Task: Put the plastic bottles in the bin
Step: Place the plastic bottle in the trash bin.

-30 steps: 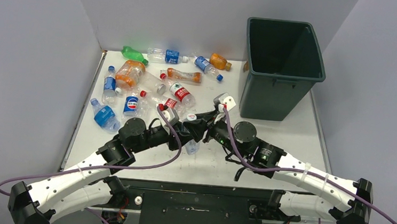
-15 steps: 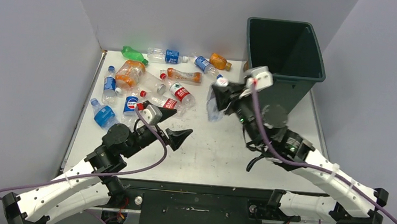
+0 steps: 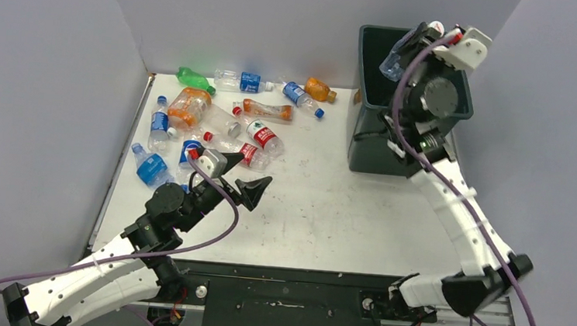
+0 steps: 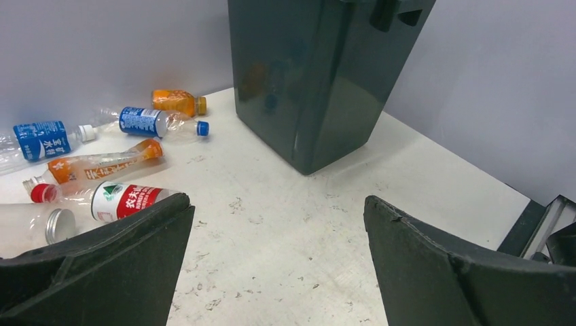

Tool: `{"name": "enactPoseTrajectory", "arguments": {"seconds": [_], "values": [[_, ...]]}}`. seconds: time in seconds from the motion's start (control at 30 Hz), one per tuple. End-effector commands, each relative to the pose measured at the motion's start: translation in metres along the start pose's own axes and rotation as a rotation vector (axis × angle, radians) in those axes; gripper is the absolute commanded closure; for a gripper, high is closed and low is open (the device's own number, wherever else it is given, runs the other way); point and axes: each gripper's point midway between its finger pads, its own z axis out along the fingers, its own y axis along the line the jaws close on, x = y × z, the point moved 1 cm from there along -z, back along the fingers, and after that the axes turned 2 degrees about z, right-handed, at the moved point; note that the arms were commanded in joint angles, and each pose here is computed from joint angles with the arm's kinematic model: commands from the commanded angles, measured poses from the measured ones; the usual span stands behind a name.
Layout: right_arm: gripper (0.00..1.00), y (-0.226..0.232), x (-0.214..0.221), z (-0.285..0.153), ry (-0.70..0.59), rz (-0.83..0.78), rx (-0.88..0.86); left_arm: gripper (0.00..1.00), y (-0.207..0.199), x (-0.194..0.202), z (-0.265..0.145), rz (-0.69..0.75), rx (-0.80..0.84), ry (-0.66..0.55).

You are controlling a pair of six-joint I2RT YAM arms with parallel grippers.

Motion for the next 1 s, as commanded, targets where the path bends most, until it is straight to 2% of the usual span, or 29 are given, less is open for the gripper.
{"name": "enactPoseTrajectory", "arguments": {"seconds": [0.0, 0.13, 0.3, 0.33, 0.4, 0.43, 0.47, 0.53, 0.63, 0.73, 0.83, 0.97], "values": [[0.95, -0.029, 0.021, 0.059, -0.075, 0.059, 0.149, 0.04, 0.005, -0.017, 0.001, -0.003, -0.028, -0.067], [0.95, -0.055, 0.044, 0.102, -0.129, 0.052, 0.228, 0.04, 0.006, -0.013, 0.003, 0.000, -0.037, -0.051], [0.94, -0.062, 0.076, 0.146, -0.131, 0.044, 0.265, 0.04, 0.013, -0.011, 0.003, 0.017, -0.074, -0.044], [0.82, -0.062, 0.079, 0.153, -0.135, 0.042, 0.263, 0.04, 0.015, -0.011, 0.003, 0.021, -0.083, -0.044], [0.38, -0.056, 0.085, 0.167, -0.127, 0.040, 0.243, 0.04, 0.018, -0.010, 0.002, 0.027, -0.098, -0.044], [0.26, -0.054, 0.087, 0.171, -0.122, 0.040, 0.244, 0.04, 0.019, -0.010, 0.002, 0.030, -0.103, -0.044], [0.19, -0.050, 0.085, 0.174, -0.122, 0.051, 0.232, 0.04, 0.019, -0.009, 0.002, 0.035, -0.105, -0.040], [0.12, -0.040, 0.077, 0.174, -0.130, 0.080, 0.197, 0.04, 0.020, -0.008, 0.003, 0.040, -0.109, -0.036], [0.08, -0.017, 0.055, 0.159, -0.148, 0.134, 0.137, 0.04, 0.021, -0.006, 0.005, 0.043, -0.116, -0.026], [0.08, 0.016, 0.036, 0.126, -0.144, 0.195, 0.011, 0.04, 0.026, -0.006, 0.004, 0.045, -0.141, -0.023], [0.07, 0.052, 0.033, 0.077, -0.063, 0.231, -0.166, 0.04, 0.037, -0.006, 0.002, 0.047, -0.206, -0.019], [0.08, 0.079, 0.058, 0.007, 0.099, 0.281, -0.397, 0.04, 0.061, -0.006, -0.005, 0.051, -0.359, -0.009]]}}
